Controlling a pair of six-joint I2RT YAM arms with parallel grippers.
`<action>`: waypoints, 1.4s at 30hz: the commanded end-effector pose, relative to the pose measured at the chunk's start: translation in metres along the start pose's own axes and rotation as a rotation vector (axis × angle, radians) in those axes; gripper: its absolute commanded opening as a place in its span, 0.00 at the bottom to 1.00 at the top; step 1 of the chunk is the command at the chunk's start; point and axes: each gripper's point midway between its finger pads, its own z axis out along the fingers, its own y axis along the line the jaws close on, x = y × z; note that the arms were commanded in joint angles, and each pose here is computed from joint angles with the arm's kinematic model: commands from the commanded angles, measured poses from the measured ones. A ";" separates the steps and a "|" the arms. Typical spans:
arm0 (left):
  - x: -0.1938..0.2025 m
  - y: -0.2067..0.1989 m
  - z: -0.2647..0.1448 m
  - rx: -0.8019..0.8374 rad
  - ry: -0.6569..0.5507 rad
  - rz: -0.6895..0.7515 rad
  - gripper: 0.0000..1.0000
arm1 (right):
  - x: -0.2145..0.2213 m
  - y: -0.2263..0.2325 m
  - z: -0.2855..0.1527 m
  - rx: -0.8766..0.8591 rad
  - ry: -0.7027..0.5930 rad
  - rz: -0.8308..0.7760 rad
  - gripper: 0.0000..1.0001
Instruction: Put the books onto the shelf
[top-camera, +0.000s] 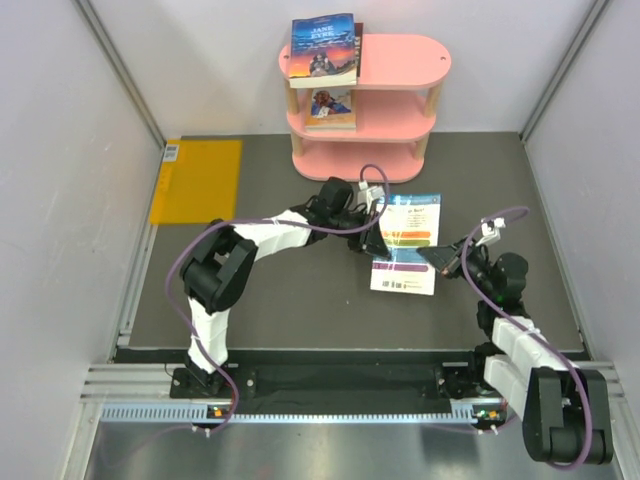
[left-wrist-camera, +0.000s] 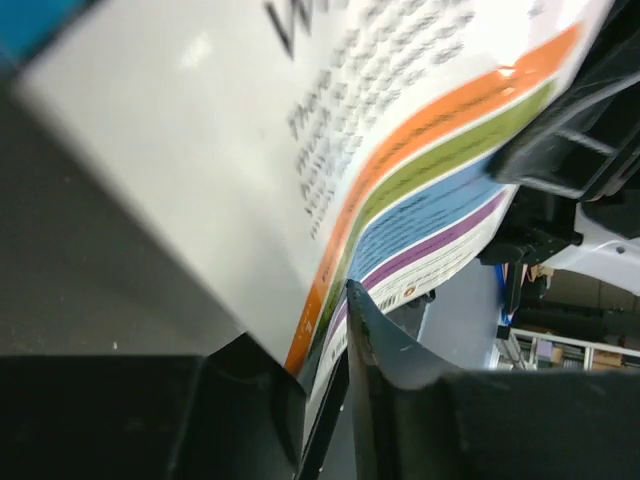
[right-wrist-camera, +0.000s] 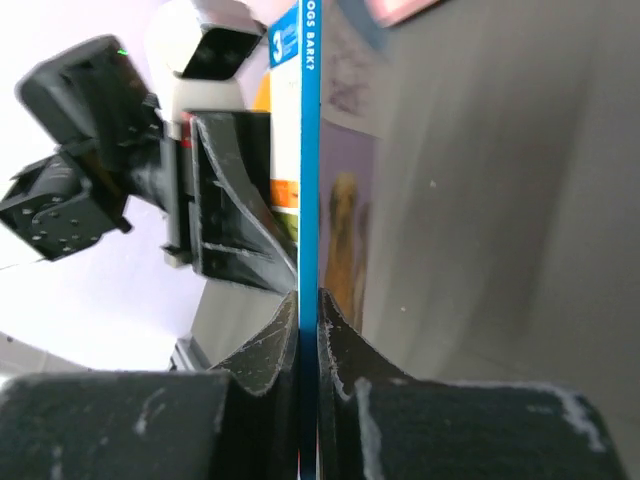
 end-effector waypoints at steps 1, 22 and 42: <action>0.011 -0.014 -0.008 -0.019 -0.018 0.092 0.32 | -0.045 0.059 0.007 -0.154 -0.073 -0.202 0.00; -0.009 -0.048 -0.090 -0.063 -0.525 0.068 0.99 | -0.091 0.076 0.022 -0.180 -0.214 -0.123 0.00; -0.026 -0.055 -0.054 0.179 -0.608 -0.017 0.91 | -0.078 0.084 0.022 -0.239 -0.189 -0.087 0.00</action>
